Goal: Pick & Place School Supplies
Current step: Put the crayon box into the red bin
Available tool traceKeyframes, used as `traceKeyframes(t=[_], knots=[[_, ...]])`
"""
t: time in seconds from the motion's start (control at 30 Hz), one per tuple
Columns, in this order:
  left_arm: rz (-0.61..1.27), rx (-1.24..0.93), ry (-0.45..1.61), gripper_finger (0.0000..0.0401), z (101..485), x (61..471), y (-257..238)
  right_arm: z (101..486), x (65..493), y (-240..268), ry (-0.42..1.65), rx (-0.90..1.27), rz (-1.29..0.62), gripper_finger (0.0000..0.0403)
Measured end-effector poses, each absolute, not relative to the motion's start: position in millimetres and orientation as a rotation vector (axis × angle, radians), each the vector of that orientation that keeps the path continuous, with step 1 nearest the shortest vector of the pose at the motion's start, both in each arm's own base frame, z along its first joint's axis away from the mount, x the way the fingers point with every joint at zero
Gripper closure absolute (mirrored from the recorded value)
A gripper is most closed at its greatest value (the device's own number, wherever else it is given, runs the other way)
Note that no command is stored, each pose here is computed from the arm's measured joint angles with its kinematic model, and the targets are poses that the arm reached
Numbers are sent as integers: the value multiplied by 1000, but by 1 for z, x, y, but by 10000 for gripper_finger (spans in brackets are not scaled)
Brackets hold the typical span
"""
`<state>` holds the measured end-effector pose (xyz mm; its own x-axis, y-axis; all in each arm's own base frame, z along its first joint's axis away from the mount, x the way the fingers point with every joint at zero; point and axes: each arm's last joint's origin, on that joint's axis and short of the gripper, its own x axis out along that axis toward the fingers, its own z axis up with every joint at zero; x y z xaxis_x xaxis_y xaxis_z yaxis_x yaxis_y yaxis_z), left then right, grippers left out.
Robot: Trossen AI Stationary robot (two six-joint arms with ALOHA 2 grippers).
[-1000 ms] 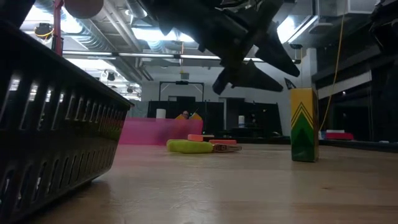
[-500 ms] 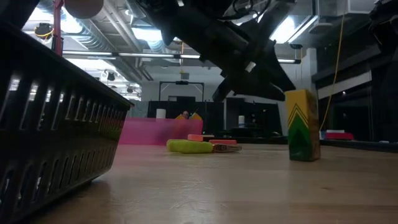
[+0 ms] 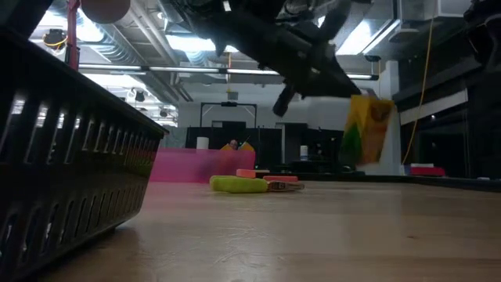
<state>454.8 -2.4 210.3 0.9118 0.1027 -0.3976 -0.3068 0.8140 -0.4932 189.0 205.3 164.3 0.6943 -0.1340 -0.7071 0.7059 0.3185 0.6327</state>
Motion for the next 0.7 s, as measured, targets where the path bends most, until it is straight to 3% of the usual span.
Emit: traceKeyframes(t=[0.23,0.7], knots=[[371,-547,305,399,250,434,46,165,191,203,547,1123,-612,335],[946,-413,366,399,320,343,112,166,200,193,471,1081,-647,335]])
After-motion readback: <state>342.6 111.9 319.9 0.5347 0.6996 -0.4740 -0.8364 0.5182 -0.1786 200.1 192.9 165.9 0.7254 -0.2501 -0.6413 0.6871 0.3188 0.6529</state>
